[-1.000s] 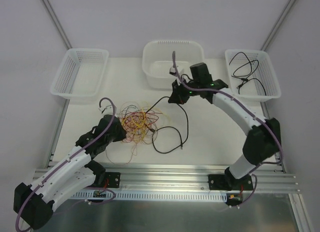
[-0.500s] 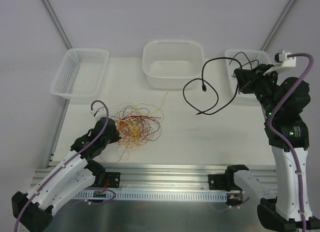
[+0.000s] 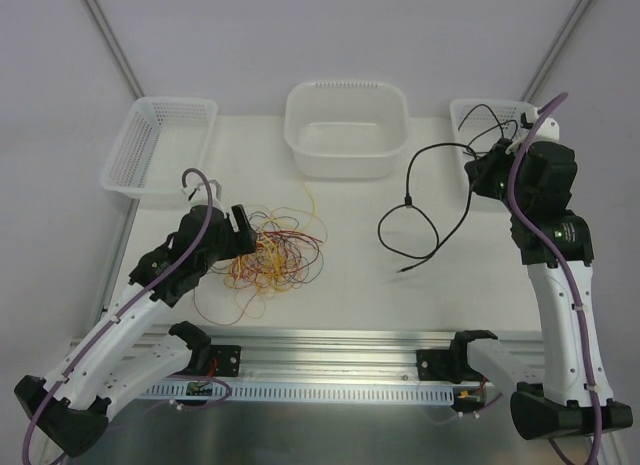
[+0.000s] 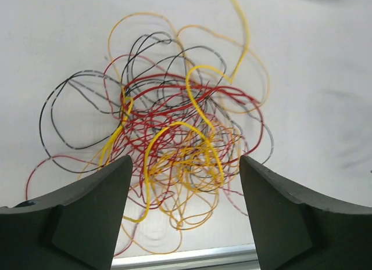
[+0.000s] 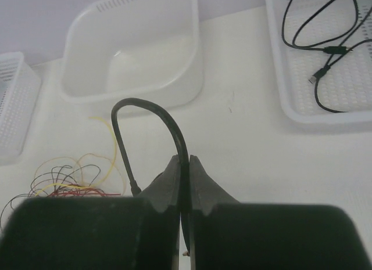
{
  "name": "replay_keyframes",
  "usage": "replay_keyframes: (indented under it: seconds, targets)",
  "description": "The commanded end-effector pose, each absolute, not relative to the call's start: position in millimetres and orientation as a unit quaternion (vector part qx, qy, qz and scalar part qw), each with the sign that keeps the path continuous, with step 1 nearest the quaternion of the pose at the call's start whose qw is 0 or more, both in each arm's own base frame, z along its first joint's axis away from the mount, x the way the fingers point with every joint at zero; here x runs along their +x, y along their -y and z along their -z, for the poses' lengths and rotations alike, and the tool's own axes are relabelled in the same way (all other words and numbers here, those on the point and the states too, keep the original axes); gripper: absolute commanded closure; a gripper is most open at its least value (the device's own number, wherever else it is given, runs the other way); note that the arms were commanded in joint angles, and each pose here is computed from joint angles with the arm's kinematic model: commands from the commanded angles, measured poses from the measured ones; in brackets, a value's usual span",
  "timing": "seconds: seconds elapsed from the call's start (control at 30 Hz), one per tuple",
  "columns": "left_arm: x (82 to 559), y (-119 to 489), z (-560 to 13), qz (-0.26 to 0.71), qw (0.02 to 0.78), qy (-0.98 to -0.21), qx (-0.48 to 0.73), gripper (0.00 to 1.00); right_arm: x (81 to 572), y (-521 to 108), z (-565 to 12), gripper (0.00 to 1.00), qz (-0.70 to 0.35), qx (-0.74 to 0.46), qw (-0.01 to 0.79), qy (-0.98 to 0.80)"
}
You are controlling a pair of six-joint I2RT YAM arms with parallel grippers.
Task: Untangle the cables
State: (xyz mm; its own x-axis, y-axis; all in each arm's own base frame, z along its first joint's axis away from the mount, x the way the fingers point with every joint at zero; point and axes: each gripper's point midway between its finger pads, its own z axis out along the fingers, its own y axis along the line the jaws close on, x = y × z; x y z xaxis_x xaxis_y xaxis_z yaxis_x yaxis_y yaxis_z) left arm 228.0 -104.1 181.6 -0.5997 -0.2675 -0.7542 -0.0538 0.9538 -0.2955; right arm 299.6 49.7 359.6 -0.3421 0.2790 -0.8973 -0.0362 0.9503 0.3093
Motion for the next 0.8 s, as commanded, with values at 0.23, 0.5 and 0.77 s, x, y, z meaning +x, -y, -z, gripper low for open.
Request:
replay_keyframes:
  seconds: [0.23, 0.5, 0.77]
  targets:
    - [243, 118, -229, 0.123, 0.473, -0.872, 0.021, 0.03, 335, 25, -430, 0.99, -0.019, 0.196, 0.650, -0.734]
    - [247, 80, -215, 0.021, 0.493, -0.869, 0.020, 0.01, 381, 98, -478, 0.99, 0.062, 0.297, 0.708, -0.638]
    - [238, 43, -196, -0.060, 0.502, -0.863, -0.008, 0.01, 420, 162, -510, 0.99, 0.151, 0.302, 0.741, -0.581]
